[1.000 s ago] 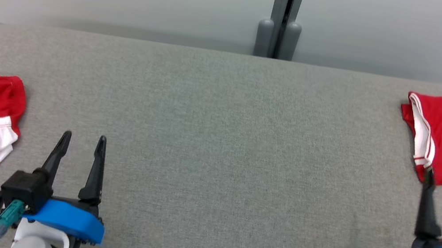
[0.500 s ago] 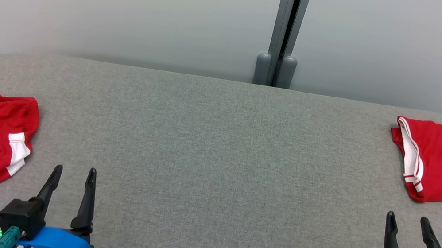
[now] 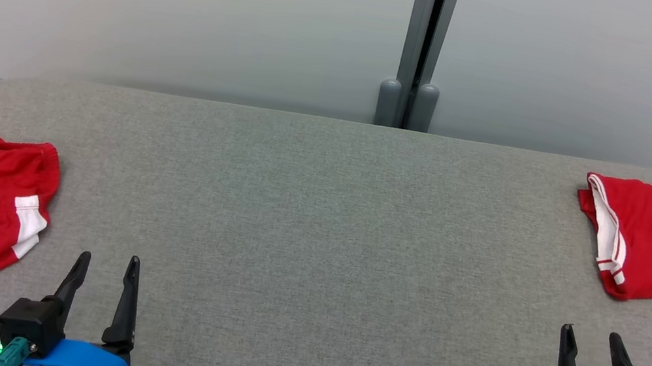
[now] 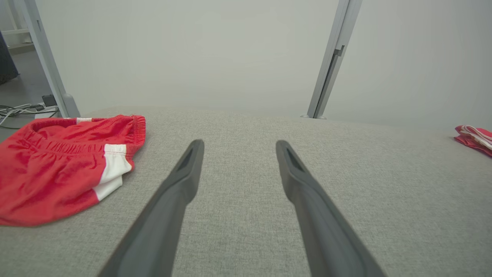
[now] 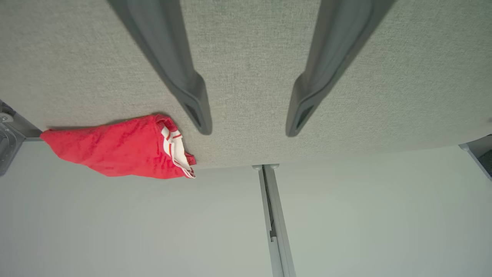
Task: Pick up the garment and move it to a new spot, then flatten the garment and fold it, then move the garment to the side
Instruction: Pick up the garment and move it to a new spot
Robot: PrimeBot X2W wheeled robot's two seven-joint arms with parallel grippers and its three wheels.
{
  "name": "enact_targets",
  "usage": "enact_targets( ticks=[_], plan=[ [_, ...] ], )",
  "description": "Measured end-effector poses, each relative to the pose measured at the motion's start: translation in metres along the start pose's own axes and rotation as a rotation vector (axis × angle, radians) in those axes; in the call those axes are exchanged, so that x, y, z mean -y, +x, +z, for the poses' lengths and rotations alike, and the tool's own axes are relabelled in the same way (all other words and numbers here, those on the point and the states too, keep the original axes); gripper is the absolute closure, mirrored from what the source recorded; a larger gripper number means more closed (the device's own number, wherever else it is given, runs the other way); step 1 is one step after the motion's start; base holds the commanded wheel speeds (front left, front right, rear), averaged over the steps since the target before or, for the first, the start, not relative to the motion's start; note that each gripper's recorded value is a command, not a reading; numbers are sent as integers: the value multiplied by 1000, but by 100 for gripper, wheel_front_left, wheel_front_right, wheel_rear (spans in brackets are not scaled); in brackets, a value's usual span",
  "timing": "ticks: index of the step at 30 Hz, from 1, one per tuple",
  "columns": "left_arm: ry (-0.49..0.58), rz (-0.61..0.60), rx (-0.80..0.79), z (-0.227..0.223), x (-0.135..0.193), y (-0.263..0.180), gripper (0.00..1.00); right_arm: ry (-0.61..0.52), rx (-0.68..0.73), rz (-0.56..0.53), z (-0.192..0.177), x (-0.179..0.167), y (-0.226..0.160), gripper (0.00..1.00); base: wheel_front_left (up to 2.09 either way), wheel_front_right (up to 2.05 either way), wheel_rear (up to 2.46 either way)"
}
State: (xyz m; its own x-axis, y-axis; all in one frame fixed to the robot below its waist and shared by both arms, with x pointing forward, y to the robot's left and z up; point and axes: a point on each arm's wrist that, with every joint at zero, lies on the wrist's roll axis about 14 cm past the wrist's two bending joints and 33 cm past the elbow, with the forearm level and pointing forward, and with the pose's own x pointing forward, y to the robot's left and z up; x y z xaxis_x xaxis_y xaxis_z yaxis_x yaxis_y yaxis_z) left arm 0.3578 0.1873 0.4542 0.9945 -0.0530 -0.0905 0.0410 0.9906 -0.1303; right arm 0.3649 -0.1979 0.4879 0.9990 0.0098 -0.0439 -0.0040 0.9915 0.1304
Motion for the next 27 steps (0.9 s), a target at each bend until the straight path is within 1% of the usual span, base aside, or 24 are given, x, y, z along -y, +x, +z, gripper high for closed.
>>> enact_targets(
  ticks=[4, 10, 13, 14, 21, 27],
  plan=[
    [-5, 19, 2, 0, -5, -4, 0, 0, -12, 35, -4, -12, 4, 0, 0, 0, 0],
    [-11, 80, 20, 5, -24, -16, 0, 0, -28, 124, -9, -42, 15, 0, 0, 0, 0],
    [-13, 125, 32, 8, -37, -25, 0, -2, -38, 174, -13, -59, 20, 0, 0, 0, 0],
    [-13, 158, 38, 9, -47, -32, 0, -2, -43, 209, -14, -71, 24, 0, 0, 0, 0],
    [-18, 275, 61, 13, -78, -62, 0, -8, -61, 342, -20, -118, 34, 0, 0, 0, 0],
    [-23, 364, 69, 12, -100, -90, 0, -11, -74, 427, -25, -149, 38, 0, 0, 0, 0]
  ],
)
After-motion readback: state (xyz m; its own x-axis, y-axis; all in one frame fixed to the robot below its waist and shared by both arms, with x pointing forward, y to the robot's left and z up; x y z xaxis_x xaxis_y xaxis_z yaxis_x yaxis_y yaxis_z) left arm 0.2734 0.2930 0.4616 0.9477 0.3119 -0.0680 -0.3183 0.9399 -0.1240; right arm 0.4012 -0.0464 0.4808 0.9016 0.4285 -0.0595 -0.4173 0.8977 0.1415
